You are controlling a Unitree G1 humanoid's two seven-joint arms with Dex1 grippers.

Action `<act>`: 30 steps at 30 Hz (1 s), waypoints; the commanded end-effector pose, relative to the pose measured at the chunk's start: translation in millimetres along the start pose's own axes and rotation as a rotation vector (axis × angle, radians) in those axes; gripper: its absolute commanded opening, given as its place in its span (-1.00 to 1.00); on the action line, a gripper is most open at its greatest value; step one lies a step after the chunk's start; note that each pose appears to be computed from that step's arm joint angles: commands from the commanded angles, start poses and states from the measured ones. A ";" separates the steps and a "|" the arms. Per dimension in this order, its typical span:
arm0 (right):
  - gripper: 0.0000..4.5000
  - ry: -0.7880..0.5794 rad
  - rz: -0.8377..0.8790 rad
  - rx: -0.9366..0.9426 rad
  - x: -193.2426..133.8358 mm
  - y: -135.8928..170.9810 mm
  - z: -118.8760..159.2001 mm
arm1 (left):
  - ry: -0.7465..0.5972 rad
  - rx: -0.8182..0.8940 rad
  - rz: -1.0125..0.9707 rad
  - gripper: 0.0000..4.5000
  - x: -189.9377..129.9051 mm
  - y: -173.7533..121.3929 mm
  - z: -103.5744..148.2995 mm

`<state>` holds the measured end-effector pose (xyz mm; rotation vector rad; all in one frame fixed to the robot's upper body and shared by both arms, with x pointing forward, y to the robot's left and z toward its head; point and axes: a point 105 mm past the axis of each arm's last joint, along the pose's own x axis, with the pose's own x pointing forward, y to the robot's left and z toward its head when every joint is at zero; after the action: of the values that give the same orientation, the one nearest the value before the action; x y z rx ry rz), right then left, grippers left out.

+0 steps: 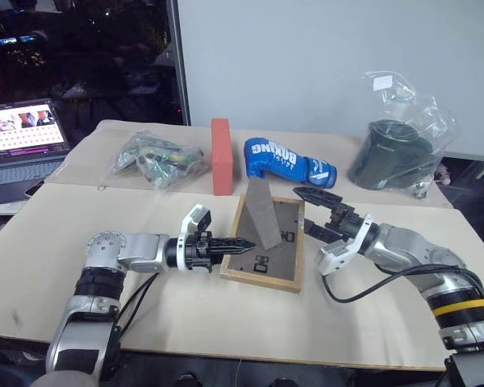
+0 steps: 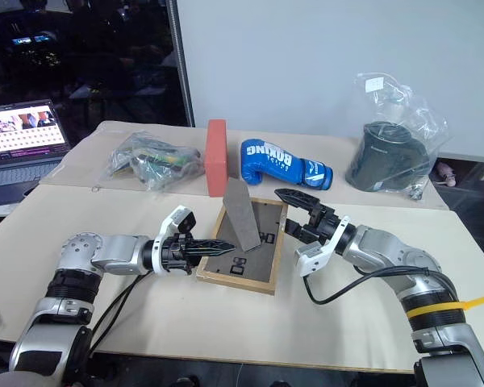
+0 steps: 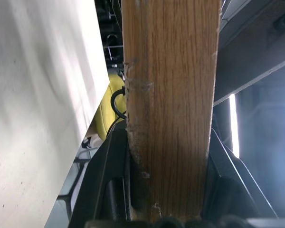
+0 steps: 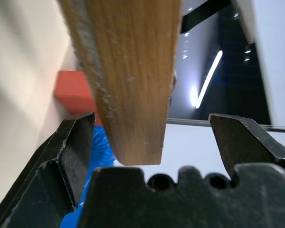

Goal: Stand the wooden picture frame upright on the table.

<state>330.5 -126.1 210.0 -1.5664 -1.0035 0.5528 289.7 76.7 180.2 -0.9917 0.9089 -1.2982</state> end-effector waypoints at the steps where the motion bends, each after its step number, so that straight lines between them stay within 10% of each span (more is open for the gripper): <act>1: 0.69 -0.029 -0.059 -0.017 2.9 -13.4 -0.3 | 0.010 0.108 0.034 -0.48 3.7 -10.3 -3.9; 8: -0.37 -0.062 -0.088 -0.001 4.9 -18.0 6.8 | 0.021 0.140 0.029 -0.48 0.9 -15.8 -8.8; 11: -0.42 -0.059 -0.091 0.003 3.6 -18.3 6.6 | 0.016 0.171 0.058 -0.48 -2.8 -14.7 -8.1; 19: -0.44 -0.055 -0.068 0.045 0.5 -14.0 5.6 | -0.108 0.510 0.204 0.90 -42.5 -26.7 11.5; 22: -0.44 -0.024 -0.049 0.128 -0.3 -10.4 -1.4 | -0.181 0.805 0.242 1.00 -70.7 -45.9 21.4; 30: -0.44 0.119 0.115 1.245 1.6 33.5 -25.4 | -0.248 1.126 0.420 1.00 -94.2 -36.5 33.6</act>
<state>356.9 -130.2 165.9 -0.7190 -0.3402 0.8971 300.9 173.2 215.7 -0.1048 0.1429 -1.0497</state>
